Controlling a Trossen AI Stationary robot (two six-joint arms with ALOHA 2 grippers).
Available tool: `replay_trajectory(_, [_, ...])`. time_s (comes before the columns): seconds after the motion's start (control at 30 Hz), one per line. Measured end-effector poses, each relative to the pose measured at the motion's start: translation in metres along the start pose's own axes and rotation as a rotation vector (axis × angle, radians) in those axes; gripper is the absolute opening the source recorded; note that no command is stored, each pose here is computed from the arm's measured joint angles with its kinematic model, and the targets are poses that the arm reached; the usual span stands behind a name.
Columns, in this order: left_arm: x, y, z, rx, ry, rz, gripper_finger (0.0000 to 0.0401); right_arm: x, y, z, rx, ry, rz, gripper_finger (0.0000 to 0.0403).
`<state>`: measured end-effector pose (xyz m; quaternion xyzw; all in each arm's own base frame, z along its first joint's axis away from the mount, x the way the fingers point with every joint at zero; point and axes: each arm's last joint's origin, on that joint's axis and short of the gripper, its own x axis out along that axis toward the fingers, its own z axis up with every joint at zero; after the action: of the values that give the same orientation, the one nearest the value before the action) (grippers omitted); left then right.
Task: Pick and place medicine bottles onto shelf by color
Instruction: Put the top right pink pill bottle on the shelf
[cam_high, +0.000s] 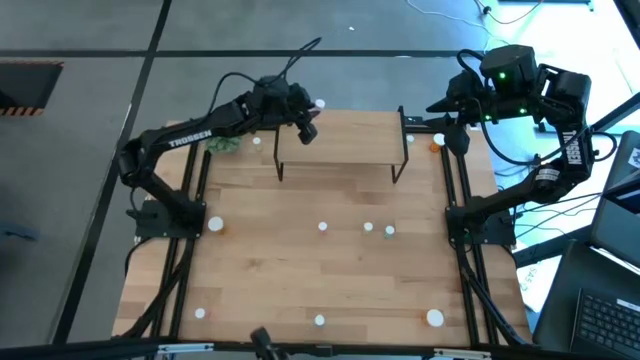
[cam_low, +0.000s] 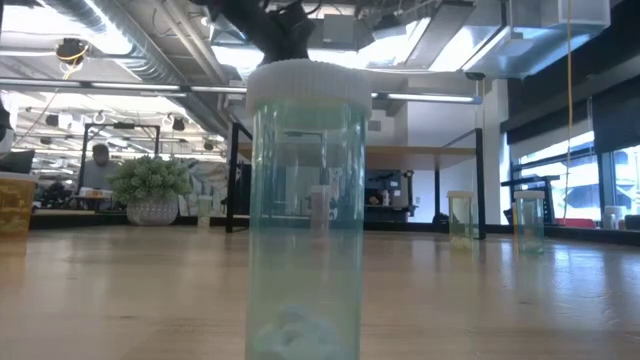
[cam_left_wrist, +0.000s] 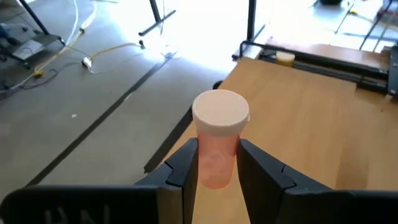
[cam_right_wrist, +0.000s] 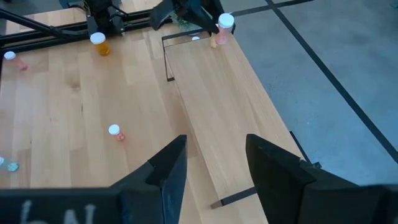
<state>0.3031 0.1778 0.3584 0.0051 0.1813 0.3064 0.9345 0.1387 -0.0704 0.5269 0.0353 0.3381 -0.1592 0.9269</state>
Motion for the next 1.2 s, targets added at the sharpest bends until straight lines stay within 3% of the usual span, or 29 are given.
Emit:
replay_trajectory(0.87, [0.021, 0.012, -0.055, -0.060, -0.111, 0.074, 0.0096, 0.000, 0.000, 0.000, 0.000, 0.000, 0.000, 0.0168])
replay_trajectory(1.03, [0.022, 0.022, -0.057, -0.077, -0.114, 0.141, 0.0096, 0.000, 0.000, 0.000, 0.000, -0.001, 0.000, 0.0168])
replay_trajectory(1.2, [0.028, 0.025, -0.061, -0.097, -0.110, 0.120, 0.0096, 0.000, 0.000, 0.000, 0.000, 0.000, 0.000, 0.0168])
